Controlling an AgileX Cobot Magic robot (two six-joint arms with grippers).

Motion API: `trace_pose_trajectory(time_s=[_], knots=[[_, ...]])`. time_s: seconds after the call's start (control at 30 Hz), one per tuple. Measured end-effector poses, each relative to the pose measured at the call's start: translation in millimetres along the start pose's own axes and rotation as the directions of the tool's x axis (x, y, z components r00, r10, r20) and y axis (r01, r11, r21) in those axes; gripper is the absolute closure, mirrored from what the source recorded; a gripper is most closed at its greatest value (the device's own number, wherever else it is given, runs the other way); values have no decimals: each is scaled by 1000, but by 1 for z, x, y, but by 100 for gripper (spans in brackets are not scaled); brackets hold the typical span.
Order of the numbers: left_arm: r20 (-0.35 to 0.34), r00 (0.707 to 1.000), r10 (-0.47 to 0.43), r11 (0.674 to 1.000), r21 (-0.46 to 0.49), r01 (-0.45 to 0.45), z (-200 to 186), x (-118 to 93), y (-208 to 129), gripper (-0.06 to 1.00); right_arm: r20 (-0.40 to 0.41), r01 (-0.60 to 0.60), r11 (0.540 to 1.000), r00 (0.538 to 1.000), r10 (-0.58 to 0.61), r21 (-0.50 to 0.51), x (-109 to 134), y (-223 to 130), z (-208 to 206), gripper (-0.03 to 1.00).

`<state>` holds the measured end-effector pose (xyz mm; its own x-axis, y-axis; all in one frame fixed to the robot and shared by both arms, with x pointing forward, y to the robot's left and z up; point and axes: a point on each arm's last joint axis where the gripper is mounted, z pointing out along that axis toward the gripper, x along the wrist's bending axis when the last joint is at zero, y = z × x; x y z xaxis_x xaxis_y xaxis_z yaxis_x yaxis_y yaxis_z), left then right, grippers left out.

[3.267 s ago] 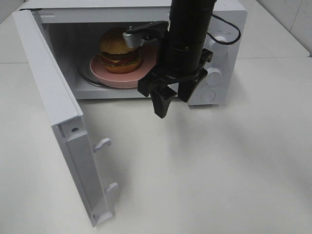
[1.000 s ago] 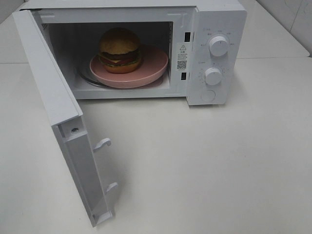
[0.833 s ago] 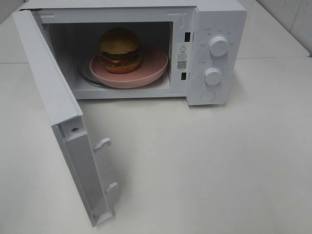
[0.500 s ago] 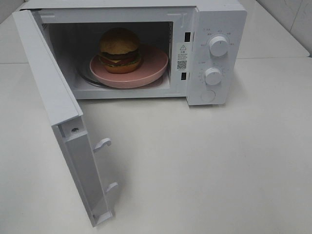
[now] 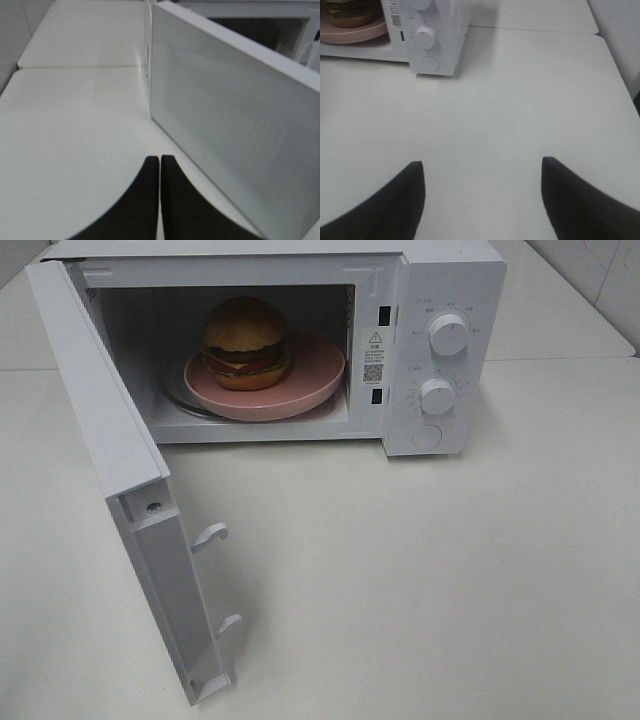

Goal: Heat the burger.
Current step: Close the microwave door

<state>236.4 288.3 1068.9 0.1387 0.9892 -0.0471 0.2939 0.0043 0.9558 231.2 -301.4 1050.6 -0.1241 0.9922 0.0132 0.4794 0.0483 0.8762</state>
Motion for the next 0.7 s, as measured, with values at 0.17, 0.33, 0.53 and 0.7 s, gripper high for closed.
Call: trace_pose_trajectory(time_s=[0.17,0.33,0.53,0.7], knots=[[1,1000,-23,998,-64,23,12,2,3,94,84,-46,999,995,46,-3,1,0,0,36],[11,998,-68,996,-51,68,39,5,7,94,91,-50,999,995,50,-4,1,0,0,36],[-5,998,-62,998,7,62,76,11,16,94,91,-50,999,995,50,-4,1,0,0,36],[-27,998,-51,997,55,53,112,18,21,94,91,-50,999,995,50,-4,1,0,0,36]])
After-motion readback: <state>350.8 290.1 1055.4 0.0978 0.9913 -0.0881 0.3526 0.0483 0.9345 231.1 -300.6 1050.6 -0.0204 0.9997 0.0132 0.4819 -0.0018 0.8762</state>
